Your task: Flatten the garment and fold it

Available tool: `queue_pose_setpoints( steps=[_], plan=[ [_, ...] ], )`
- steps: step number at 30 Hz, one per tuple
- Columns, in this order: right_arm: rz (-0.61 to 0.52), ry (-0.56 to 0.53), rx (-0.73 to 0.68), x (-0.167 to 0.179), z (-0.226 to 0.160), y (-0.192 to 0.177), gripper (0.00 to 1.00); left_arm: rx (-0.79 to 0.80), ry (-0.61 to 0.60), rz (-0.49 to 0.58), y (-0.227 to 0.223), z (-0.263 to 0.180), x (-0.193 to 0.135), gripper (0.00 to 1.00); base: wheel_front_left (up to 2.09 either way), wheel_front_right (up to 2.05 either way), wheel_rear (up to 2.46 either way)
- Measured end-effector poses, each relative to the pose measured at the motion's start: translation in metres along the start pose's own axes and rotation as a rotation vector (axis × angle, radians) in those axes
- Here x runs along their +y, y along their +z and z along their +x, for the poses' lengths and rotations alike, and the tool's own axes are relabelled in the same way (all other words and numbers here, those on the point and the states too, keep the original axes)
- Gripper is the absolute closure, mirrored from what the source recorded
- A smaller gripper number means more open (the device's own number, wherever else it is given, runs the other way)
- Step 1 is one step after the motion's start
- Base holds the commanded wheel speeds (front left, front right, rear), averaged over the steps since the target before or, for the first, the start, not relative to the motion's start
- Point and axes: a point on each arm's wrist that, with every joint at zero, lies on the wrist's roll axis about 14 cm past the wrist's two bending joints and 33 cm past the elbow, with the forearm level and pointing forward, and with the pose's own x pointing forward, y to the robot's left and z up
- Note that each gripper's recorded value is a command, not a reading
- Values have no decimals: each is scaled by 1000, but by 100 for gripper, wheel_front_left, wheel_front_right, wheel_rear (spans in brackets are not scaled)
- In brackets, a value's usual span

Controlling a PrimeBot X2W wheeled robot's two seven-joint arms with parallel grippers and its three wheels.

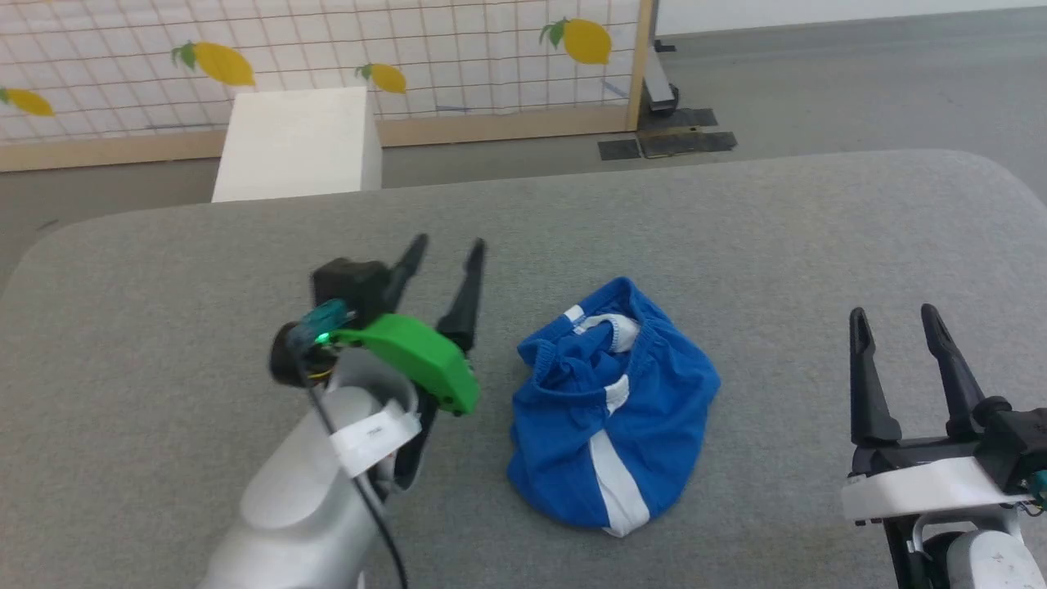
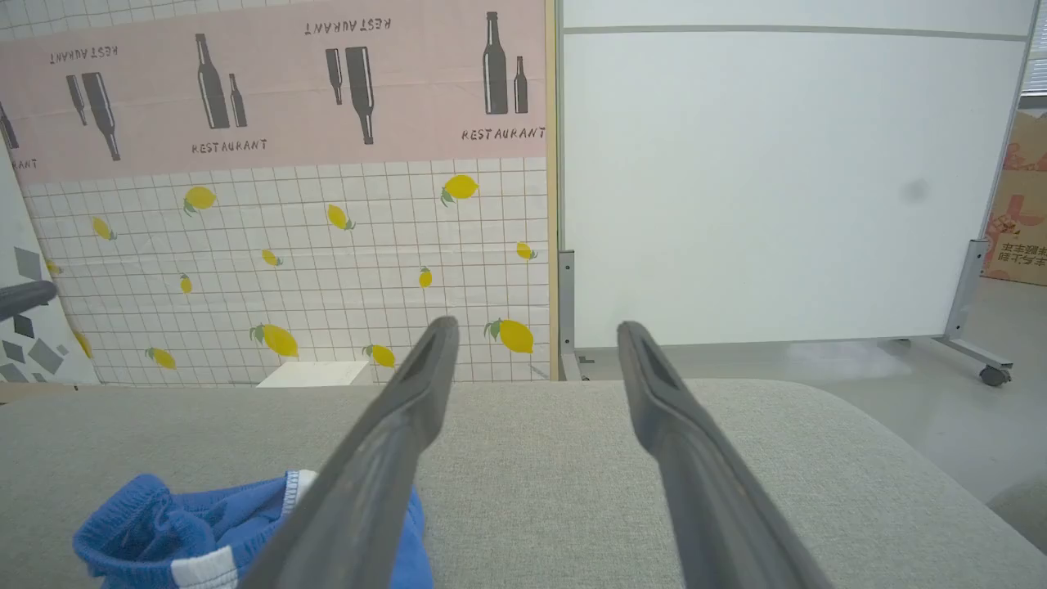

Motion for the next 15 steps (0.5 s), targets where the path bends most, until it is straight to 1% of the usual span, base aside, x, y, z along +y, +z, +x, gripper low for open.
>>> queue_pose_setpoints(
  steps=[4,9,15],
  plan=[
    [6,23,-4,8,5,0,0,-79,88,-8,16,-20,30,0,0,0,0],
    [6,50,-1,17,8,-2,0,-188,166,11,43,-47,55,0,0,0,0],
    [12,74,1,25,12,-4,0,-196,237,17,32,-82,73,0,0,0,0]
  ],
)
